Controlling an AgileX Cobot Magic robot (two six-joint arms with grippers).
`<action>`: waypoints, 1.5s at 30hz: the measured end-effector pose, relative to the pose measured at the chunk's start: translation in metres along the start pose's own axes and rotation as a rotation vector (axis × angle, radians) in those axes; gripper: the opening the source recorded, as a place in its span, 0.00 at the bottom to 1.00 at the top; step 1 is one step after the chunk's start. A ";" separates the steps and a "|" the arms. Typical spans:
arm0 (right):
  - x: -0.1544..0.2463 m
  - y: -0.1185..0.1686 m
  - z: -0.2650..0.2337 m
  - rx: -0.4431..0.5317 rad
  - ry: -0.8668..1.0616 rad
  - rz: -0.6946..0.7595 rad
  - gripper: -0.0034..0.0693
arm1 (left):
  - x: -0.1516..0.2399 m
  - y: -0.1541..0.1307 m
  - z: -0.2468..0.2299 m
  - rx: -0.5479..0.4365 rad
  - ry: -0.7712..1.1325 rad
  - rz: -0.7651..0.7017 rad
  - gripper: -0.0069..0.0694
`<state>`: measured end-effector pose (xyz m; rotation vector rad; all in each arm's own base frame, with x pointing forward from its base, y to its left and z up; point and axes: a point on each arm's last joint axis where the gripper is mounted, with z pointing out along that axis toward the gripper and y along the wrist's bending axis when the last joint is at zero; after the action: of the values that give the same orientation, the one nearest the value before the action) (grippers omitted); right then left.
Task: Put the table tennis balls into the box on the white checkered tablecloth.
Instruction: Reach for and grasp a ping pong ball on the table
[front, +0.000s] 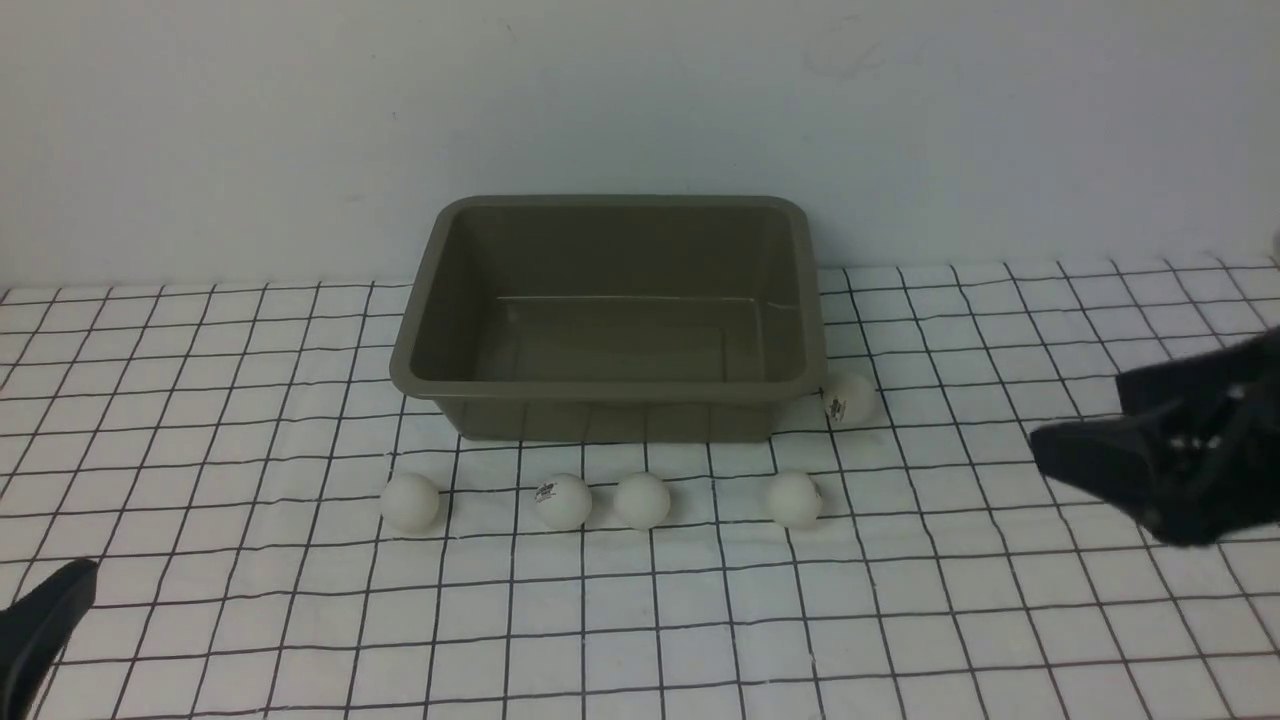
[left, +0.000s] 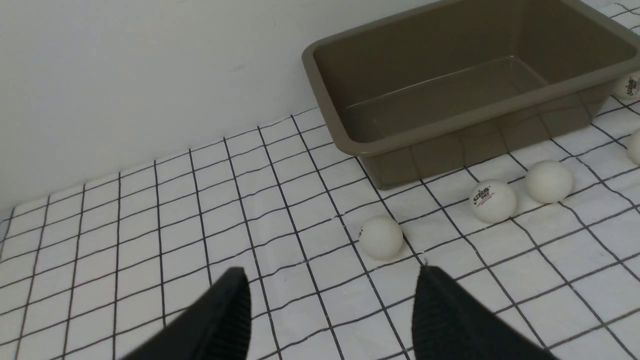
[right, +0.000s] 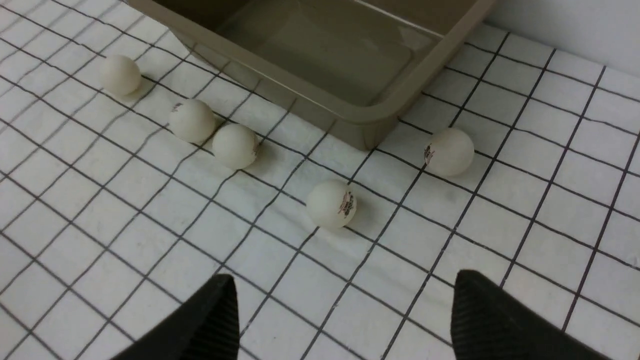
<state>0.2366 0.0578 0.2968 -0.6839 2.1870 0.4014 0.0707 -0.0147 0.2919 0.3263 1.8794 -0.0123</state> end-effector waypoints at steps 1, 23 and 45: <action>-0.002 -0.003 0.005 -0.003 0.010 -0.003 0.75 | 0.000 0.000 0.001 0.003 0.003 -0.005 0.61; -0.052 -0.093 0.155 -0.177 0.197 -0.265 0.75 | 0.007 -0.004 0.004 0.056 0.098 -0.032 0.61; -0.018 -0.095 0.231 -0.188 0.265 -0.301 0.75 | 0.009 -0.004 0.003 0.058 0.120 -0.012 0.61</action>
<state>0.4408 0.1006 0.1585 -1.2114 2.2593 0.3782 0.0703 -0.0175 0.2815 0.3623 2.0027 -0.0561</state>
